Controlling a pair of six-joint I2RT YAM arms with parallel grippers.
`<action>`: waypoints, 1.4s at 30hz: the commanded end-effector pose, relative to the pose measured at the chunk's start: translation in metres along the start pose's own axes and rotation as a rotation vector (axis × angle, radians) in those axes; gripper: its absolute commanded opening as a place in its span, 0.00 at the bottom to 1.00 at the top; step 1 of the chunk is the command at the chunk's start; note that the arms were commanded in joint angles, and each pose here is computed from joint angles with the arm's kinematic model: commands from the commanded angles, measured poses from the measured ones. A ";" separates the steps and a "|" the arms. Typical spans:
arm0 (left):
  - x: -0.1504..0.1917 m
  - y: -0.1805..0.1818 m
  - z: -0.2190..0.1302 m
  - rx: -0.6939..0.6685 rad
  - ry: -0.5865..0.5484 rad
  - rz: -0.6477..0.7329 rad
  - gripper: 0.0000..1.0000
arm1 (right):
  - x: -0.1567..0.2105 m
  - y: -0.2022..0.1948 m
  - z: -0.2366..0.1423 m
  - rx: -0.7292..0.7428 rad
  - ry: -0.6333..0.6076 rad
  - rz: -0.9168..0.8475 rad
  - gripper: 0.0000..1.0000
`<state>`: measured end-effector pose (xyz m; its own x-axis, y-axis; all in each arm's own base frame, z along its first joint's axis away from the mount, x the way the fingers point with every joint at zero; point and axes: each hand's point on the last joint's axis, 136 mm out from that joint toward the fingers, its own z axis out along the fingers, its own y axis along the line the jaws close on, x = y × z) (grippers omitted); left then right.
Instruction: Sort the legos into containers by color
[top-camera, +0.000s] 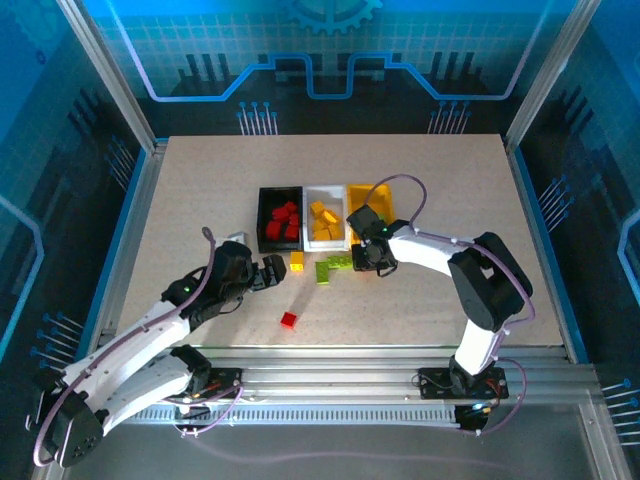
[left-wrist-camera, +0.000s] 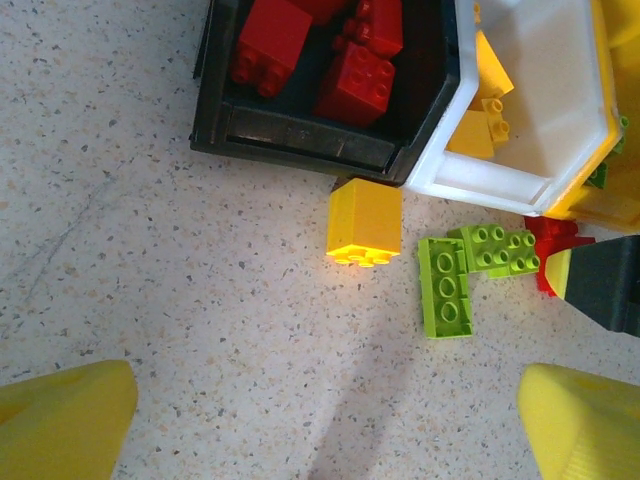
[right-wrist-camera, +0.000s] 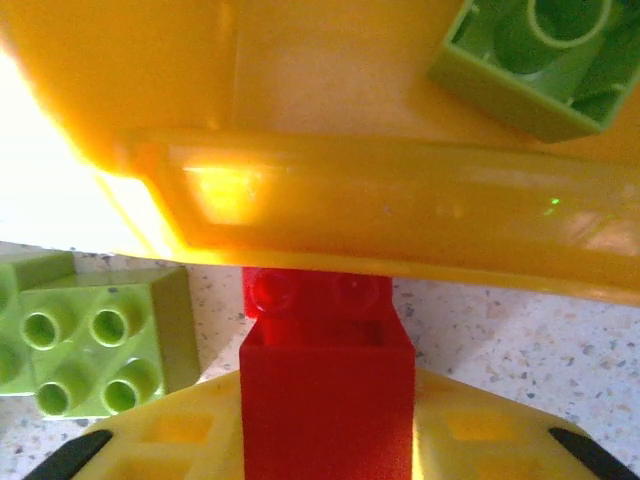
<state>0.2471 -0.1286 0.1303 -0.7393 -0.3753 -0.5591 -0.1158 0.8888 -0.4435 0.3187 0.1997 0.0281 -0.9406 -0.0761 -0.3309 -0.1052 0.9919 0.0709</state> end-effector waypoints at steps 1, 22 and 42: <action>0.002 0.004 0.000 -0.019 0.019 -0.007 0.99 | -0.005 0.003 -0.022 -0.043 -0.044 -0.007 0.32; 0.021 0.009 0.003 -0.013 0.088 -0.009 0.99 | -0.114 0.186 -0.094 -0.357 -0.218 -0.227 0.35; 0.024 0.000 -0.001 0.036 0.119 0.034 0.99 | -0.172 0.227 -0.062 -0.426 -0.226 -0.178 0.70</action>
<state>0.2319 -0.1358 0.1151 -0.8033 -0.3354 -0.4921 -0.0955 0.8882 -0.4495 0.4375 0.4309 0.1337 -0.8204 -0.1845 -0.5413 -0.4122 0.8469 0.3359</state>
